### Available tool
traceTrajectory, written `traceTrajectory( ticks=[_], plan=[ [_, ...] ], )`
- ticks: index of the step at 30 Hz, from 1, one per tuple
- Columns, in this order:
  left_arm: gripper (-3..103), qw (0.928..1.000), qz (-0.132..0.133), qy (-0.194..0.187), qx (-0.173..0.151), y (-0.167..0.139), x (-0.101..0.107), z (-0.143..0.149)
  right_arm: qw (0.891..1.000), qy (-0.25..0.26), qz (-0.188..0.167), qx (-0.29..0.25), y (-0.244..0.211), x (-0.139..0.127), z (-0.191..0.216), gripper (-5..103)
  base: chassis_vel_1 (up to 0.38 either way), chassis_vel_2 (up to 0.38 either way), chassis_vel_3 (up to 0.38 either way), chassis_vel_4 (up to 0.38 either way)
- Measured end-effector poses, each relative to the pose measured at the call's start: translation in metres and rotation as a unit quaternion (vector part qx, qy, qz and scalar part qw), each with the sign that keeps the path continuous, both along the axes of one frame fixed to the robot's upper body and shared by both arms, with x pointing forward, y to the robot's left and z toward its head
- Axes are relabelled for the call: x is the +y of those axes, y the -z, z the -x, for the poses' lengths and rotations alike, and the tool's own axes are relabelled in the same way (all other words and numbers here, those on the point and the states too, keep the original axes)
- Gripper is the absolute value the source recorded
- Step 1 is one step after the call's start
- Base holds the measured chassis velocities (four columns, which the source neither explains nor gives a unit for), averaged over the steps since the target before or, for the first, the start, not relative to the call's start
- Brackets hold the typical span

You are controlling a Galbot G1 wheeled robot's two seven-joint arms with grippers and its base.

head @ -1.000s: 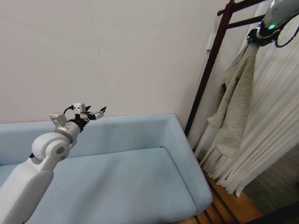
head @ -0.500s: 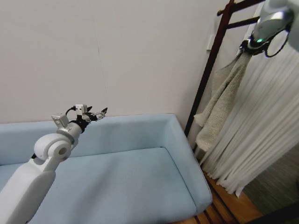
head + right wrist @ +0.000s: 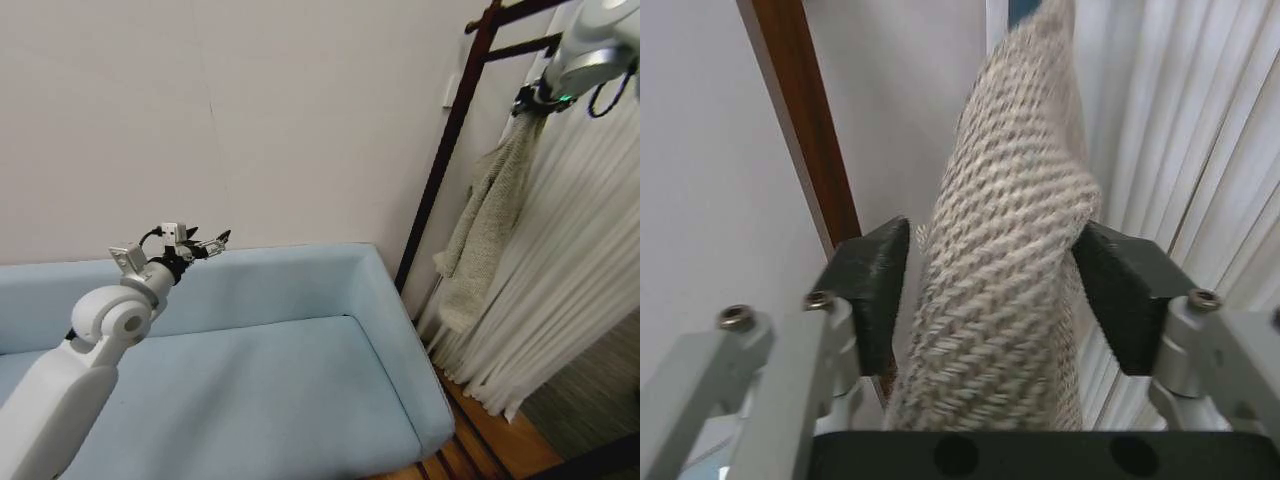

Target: Pick up the clothes from the sofa and hang them on the clothes hanger.

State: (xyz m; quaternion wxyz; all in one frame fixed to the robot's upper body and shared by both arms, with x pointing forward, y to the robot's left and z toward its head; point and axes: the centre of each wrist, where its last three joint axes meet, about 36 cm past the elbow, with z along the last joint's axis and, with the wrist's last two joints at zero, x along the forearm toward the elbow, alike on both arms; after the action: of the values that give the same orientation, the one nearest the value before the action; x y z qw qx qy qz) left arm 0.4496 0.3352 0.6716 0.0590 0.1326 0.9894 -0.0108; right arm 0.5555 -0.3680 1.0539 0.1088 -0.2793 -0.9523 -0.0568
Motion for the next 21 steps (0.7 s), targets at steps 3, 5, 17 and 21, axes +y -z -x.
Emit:
traceTrajectory(
  ticks=[3, 5, 17, 21],
  plan=[
    [100, 1.0, 0.001, 0.0, -0.003, 0.001, 0.0, 0.001, 1.0, -0.008, 0.007, -0.009, -0.01, 0.003, 0.012, 60, 0.0, 0.0, 0.0, 0.0],
    [100, 1.0, 0.003, -0.001, -0.006, 0.002, 0.0, 0.001, 1.0, -0.013, 0.015, -0.016, -0.016, 0.006, 0.021, 65, 0.0, 0.0, 0.0, 0.0],
    [100, 0.9997, 0.014, -0.01, -0.018, 0.015, 0.0, 0.011, 0.987, -0.12, 0.068, -0.084, -0.015, 0.042, 0.07, 100, 0.0, 0.0, 0.0, 0.0],
    [100, 0.9995, 0.018, -0.014, -0.022, 0.017, -0.002, 0.015, 0.981, -0.149, 0.064, -0.103, -0.015, 0.056, 0.071, 100, 0.0, 0.0, 0.0, 0.0]
  ],
)
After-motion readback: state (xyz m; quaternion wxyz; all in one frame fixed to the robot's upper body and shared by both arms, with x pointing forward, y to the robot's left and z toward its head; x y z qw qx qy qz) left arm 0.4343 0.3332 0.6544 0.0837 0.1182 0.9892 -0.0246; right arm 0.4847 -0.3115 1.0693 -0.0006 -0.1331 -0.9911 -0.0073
